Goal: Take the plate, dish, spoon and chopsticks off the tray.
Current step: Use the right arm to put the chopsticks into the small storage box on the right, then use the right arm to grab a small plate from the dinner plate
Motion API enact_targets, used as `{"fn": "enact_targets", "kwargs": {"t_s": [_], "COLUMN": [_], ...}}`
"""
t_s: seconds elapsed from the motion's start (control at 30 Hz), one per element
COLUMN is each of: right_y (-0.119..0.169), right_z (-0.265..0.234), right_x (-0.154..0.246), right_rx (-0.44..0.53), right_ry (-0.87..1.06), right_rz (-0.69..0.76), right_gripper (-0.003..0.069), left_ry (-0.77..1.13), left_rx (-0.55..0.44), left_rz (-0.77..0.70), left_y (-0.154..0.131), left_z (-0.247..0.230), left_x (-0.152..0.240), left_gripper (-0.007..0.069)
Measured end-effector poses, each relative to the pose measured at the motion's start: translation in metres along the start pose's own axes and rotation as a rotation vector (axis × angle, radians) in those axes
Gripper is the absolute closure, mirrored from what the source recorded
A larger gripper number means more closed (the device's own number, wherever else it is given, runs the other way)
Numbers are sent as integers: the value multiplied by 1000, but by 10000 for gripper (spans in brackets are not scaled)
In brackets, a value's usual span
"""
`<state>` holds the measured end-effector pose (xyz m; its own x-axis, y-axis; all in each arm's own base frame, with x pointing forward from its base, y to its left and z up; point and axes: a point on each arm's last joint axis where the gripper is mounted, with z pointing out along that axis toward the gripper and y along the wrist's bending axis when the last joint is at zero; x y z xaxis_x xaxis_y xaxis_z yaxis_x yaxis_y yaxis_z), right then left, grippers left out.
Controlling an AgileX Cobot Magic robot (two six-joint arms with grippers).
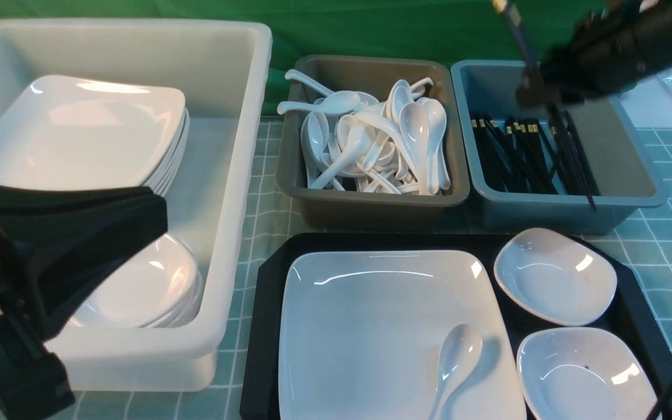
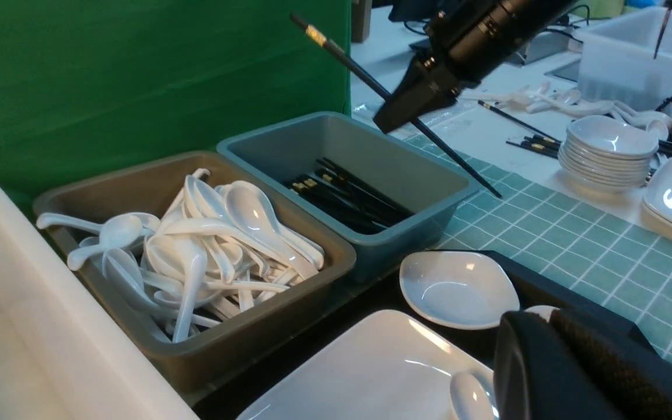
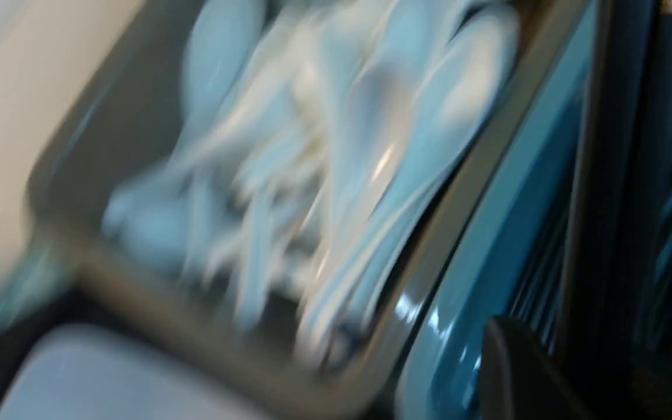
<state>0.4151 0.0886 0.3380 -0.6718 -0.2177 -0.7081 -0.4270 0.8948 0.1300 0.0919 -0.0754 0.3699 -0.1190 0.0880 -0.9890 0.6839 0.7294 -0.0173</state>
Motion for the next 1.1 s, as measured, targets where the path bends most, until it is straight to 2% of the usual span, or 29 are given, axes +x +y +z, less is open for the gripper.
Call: {"fn": "enact_targets", "kwargs": {"t_s": [0.1, 0.13, 0.17, 0.33, 0.4, 0.47, 0.5, 0.57, 0.63, 0.77, 0.8, 0.93, 1.1], "right_y": [-32, -33, -49, -78, -85, -87, -86, -81, -66, -20, -8, 39, 95], "right_z": [30, 32, 51, 87, 96, 94, 91, 73, 43, -13, -23, -40, -56], "right_x": [-17, -17, -20, -13, -1, 5, 5, 2, -5, -7, -4, 23, 92], "right_rx": [43, 44, 61, 111, 161, 195, 201, 200, 196, 210, 226, 220, 152], "right_ry": [-55, -56, -70, -33, 50, 119, 142, 178, 226, 353, 365, 441, 595], "right_rz": [119, 119, 173, 280, 290, 277, 268, 232, 166, -9, -50, -184, -391], "right_gripper": [540, 540, 540, 524, 438, 273, 216, 137, 162, 368, 387, 407, 407], "left_ry": [1, 1, 6, 23, 32, 37, 37, 37, 38, 54, 58, 77, 94], "left_rx": [1, 1, 5, 18, 25, 30, 30, 30, 29, 32, 32, 41, 42], "left_rz": [0, 0, 0, 2, 2, 2, 2, 2, 3, 20, 24, 32, 54], "left_y": [0, 0, 0, -2, -2, -3, -3, -3, -3, -3, -3, -4, -4], "left_z": [0, 0, 0, 0, 0, 0, 0, 0, 0, 0, 0, 0, 0], "left_x": [0, 0, 1, 2, 3, 3, 3, 3, 3, 5, 5, 7, 9], "left_gripper": [608, 608, 608, 608, 608, 608, 608, 608, 608, 608, 608, 608, 608]}}
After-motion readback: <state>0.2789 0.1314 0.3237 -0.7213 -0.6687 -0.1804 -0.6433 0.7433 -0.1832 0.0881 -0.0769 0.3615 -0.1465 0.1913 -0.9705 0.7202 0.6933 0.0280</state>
